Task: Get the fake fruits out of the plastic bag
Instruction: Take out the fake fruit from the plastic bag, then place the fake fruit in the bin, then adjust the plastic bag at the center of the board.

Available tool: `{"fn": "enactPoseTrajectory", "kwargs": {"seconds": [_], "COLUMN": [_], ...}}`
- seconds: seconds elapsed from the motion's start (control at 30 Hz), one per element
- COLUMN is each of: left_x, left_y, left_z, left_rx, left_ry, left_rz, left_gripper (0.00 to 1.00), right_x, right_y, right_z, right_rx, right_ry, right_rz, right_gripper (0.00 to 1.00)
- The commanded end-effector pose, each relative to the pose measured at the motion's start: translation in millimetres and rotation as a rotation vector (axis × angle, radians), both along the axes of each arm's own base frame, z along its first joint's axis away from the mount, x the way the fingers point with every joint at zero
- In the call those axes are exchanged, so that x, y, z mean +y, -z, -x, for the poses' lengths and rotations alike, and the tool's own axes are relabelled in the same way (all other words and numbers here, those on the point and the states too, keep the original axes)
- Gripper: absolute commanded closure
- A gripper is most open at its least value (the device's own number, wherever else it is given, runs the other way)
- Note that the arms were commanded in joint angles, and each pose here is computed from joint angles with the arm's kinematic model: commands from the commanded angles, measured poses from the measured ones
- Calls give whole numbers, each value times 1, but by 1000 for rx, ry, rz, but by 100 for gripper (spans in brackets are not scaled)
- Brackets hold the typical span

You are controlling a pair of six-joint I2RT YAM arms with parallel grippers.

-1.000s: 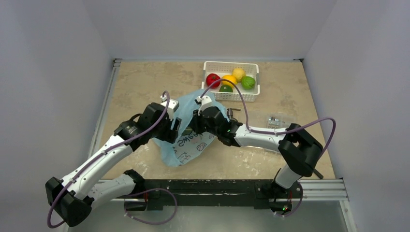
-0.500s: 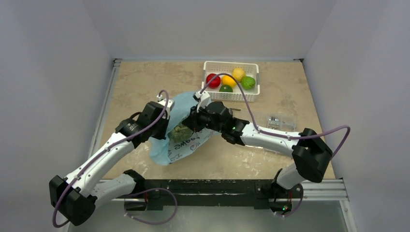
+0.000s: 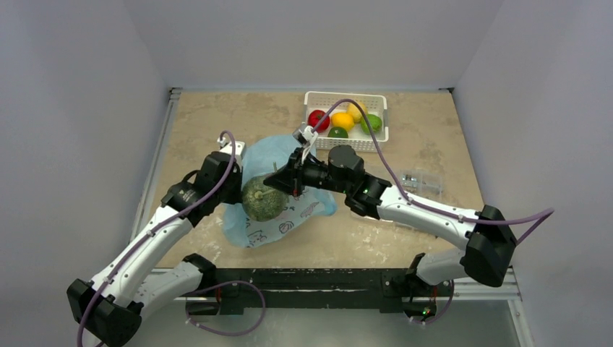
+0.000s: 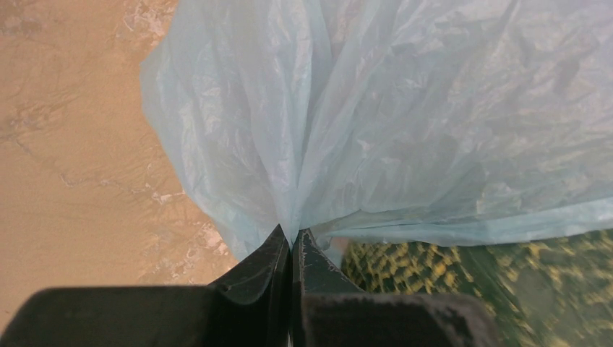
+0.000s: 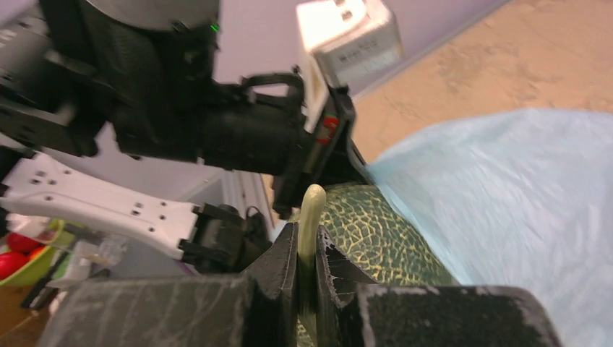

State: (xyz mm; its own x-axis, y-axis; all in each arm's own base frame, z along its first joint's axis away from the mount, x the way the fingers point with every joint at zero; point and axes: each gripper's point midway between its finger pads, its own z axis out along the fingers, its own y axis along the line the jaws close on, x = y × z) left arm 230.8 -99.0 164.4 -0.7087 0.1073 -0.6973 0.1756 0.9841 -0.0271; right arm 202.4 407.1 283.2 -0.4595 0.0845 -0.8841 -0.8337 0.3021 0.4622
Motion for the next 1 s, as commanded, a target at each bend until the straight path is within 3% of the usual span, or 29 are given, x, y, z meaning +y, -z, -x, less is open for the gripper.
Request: {"fn": "enactPoseTrajectory", "kwargs": {"seconds": [0.0, 0.27, 0.47, 0.7, 0.83, 0.97], "left_x": [11, 37, 53, 82, 89, 82], "left_y": [-13, -26, -43, -80, -110, -120], "left_z": [-6, -9, -20, -46, -70, -101], "left_rx": [-78, -179, -222, -304, -412, -478], "left_ry": [-84, -231, -348, -491, -488, -265], "left_rz": [15, -9, -23, -118, -157, -255], "left_gripper": [100, 100, 100, 100, 100, 100], "right_x": [14, 20, 20, -48, -94, -142], "right_y": [-68, -110, -165, -223, -230, -208], "right_z": [20, 21, -38, -107, -147, -176], "right_rx": [-21, -10, -107, -147, -148, -170], "right_ry": [-137, -158, 91, 284, 421, 637], "right_rz": [-157, -236, -152, -243, -252, -179], "right_gripper": [100, 100, 100, 100, 100, 100]}}
